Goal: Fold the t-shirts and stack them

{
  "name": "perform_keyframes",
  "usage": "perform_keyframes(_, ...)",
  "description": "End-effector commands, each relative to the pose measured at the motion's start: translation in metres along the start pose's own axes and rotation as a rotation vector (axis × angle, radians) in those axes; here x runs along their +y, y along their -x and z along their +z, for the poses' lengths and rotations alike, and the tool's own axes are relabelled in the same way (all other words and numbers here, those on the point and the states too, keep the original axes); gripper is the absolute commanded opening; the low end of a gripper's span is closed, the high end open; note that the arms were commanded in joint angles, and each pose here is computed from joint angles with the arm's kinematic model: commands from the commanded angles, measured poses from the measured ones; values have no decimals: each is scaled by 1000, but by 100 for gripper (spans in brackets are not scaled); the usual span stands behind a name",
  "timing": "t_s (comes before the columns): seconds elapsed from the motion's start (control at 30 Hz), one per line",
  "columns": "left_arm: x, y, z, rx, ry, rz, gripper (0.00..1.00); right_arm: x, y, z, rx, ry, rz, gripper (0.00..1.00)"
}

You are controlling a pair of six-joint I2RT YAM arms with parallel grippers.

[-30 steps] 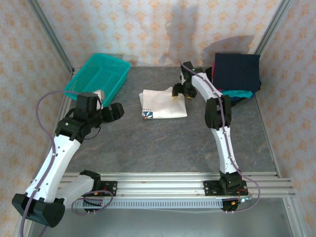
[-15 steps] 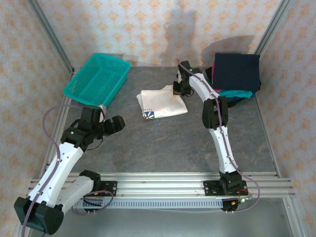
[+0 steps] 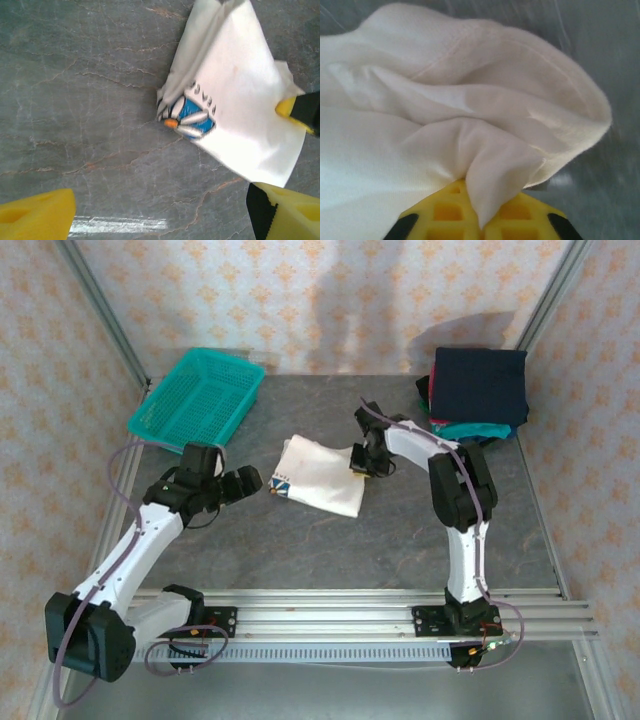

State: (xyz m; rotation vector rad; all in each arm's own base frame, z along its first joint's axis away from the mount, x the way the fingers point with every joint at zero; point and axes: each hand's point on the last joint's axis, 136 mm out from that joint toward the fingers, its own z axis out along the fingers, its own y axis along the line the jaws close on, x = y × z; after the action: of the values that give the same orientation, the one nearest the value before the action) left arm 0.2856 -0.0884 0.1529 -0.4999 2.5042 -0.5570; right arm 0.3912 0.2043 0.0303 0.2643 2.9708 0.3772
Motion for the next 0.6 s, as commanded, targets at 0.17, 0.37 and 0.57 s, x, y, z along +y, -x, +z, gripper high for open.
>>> perform_keyframes(0.17,-22,13,7,-9,-58,30,89,-10,3,-10,-36,-59,22,53)
perform_keyframes(0.37,-17,10,5,-17,-43,35,89,-17,9,-23,-20,-153,-60,59)
perform_keyframes(0.57,-11,6,4,-17,-26,31,89,-13,10,-8,38,-152,-136,62)
